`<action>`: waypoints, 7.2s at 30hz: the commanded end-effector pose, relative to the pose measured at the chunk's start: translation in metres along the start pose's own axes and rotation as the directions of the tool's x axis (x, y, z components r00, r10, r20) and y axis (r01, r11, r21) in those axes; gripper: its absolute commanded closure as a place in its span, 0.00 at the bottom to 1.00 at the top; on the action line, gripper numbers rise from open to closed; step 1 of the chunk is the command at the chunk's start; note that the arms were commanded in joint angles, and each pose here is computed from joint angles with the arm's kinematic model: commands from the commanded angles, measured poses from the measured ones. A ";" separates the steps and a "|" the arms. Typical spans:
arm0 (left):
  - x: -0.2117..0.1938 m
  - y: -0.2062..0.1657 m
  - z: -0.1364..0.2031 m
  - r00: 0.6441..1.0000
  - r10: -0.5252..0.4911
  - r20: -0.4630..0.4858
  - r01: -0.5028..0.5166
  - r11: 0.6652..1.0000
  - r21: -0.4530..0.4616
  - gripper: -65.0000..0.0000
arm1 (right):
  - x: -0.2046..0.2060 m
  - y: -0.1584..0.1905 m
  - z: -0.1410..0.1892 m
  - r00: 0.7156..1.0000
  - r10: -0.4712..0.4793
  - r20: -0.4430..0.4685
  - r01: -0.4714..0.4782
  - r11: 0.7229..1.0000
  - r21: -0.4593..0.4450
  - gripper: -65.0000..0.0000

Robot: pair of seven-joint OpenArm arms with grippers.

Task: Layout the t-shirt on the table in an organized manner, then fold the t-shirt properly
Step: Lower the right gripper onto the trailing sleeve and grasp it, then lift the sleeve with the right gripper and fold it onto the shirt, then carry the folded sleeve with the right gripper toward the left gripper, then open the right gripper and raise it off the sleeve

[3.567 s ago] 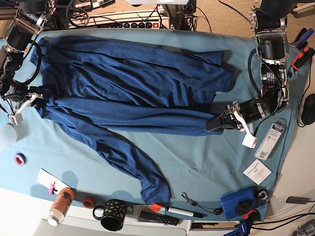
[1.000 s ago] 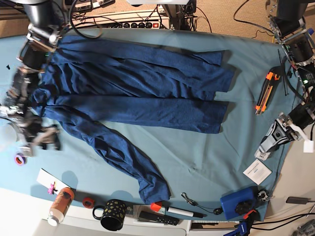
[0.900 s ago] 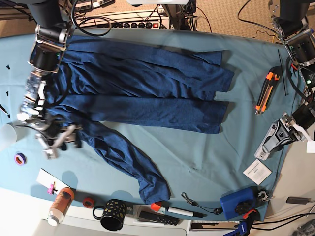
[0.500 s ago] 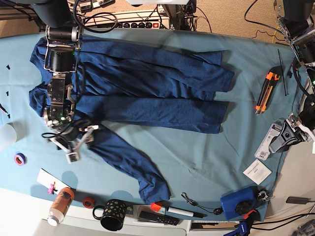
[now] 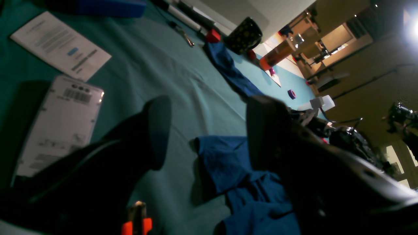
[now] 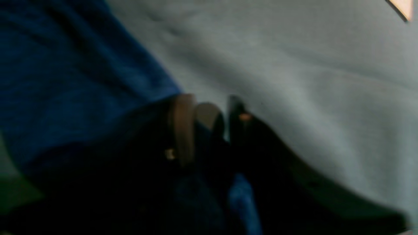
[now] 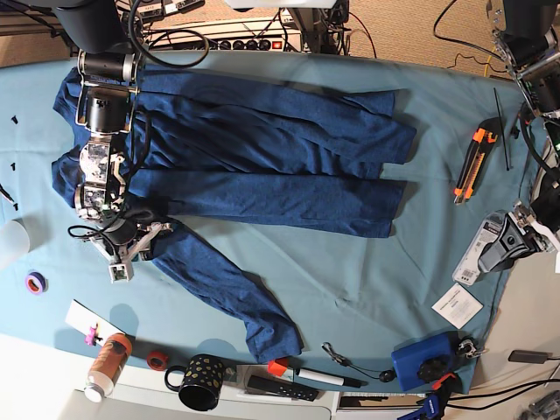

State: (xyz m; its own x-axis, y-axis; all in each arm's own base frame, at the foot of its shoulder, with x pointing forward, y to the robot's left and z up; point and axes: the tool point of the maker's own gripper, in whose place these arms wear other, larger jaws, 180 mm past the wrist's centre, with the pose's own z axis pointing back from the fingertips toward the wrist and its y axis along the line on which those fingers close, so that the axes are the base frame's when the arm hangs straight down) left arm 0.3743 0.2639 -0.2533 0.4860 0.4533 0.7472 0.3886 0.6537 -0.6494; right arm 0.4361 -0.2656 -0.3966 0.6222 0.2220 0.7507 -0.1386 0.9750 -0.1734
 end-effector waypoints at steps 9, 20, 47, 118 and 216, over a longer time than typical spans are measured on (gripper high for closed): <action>0.025 -0.008 0.004 0.998 -0.048 0.049 0.049 0.999 -0.017 0.46 | 0.031 -0.003 0.004 1.000 0.010 0.029 -0.011 1.000 0.025 1.00; 0.024 -0.007 0.004 0.998 -0.050 0.044 0.051 0.999 -0.012 0.49 | 0.101 0.018 0.069 0.980 0.063 0.187 -0.074 0.996 0.056 1.00; 0.023 -0.007 0.003 0.998 -0.048 0.044 0.049 0.999 -0.013 0.49 | 0.076 0.067 -0.017 0.983 -0.182 -0.010 0.179 0.959 0.220 0.68; -0.055 -0.042 -0.056 0.990 0.024 -0.139 -0.045 0.987 -0.156 0.49 | 0.070 0.057 0.022 0.861 -0.508 -0.021 0.500 0.838 0.217 0.50; -0.184 -0.005 0.017 0.879 0.266 -0.395 -0.250 0.964 0.092 0.43 | 0.065 0.140 0.143 0.903 -0.382 0.195 0.255 0.843 0.473 0.52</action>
State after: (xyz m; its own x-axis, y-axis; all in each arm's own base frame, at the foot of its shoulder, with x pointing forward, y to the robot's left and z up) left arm 0.2767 0.1858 -0.3752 0.8139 0.3642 0.4527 0.2069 0.5463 -0.8116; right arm 0.3400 -0.1173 -0.2997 0.5246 -0.1577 0.8366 -0.2905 0.8906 0.3500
